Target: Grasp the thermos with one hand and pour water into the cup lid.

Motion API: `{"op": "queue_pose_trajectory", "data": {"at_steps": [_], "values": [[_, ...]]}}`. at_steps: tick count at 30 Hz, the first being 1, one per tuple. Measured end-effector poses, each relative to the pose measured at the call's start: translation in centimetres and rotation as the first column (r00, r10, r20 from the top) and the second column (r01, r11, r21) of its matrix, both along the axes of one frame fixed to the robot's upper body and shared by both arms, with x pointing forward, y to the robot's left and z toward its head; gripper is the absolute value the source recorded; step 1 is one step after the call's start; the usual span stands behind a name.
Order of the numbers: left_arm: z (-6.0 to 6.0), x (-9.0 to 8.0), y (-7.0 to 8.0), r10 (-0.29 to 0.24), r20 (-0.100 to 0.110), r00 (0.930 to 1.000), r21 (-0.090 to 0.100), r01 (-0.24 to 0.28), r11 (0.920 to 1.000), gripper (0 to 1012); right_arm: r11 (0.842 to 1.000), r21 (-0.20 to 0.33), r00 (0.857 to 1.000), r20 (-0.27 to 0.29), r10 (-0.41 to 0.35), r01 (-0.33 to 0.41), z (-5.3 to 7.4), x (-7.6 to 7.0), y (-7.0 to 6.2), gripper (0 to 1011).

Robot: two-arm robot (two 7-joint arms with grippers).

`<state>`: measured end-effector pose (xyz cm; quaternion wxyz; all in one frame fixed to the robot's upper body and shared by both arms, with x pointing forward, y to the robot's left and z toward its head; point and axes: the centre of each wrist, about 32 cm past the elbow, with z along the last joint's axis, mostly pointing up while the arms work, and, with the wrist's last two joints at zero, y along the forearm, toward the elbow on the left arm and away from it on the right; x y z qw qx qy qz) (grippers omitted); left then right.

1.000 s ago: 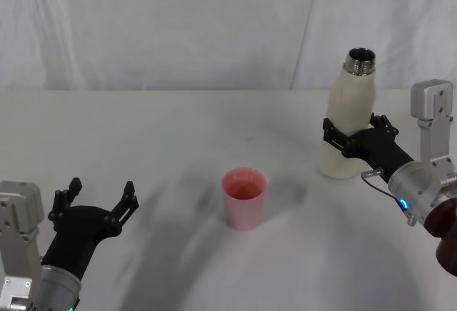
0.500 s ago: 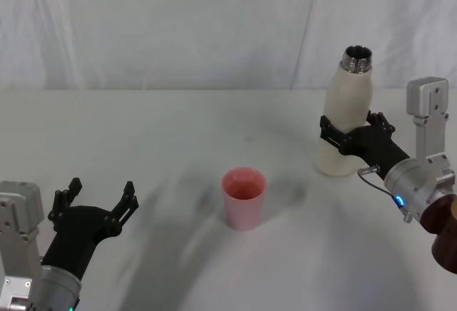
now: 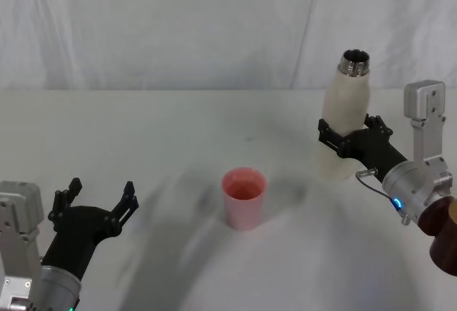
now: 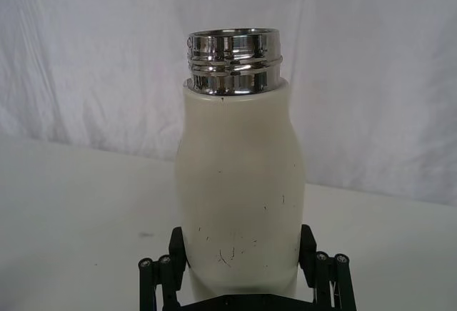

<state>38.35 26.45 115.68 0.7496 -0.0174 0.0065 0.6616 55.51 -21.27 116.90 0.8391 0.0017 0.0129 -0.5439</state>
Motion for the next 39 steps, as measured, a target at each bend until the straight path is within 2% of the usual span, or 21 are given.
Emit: {"op": "queue_pose_trajectory", "data": {"at_steps": [33,36,39], "values": [[0.00,0.00,0.00,0.000,0.000,1.0000,0.000,0.000,1.0000,1001,1.000,-0.002,1.000,-0.004,-0.003,0.003,-0.03,-0.02,0.00,950],[0.00,0.00,0.00,0.000,0.000,1.0000,0.000,0.000,1.0000,1001,1.000,-0.001,1.000,-0.003,-0.003,0.003,-0.02,-0.02,-0.01,1001],[0.00,0.00,0.00,0.000,0.000,1.0000,0.000,0.000,1.0000,1001,1.000,-0.001,1.000,-0.003,-0.003,0.003,-0.02,-0.02,-0.01,1001]]}}
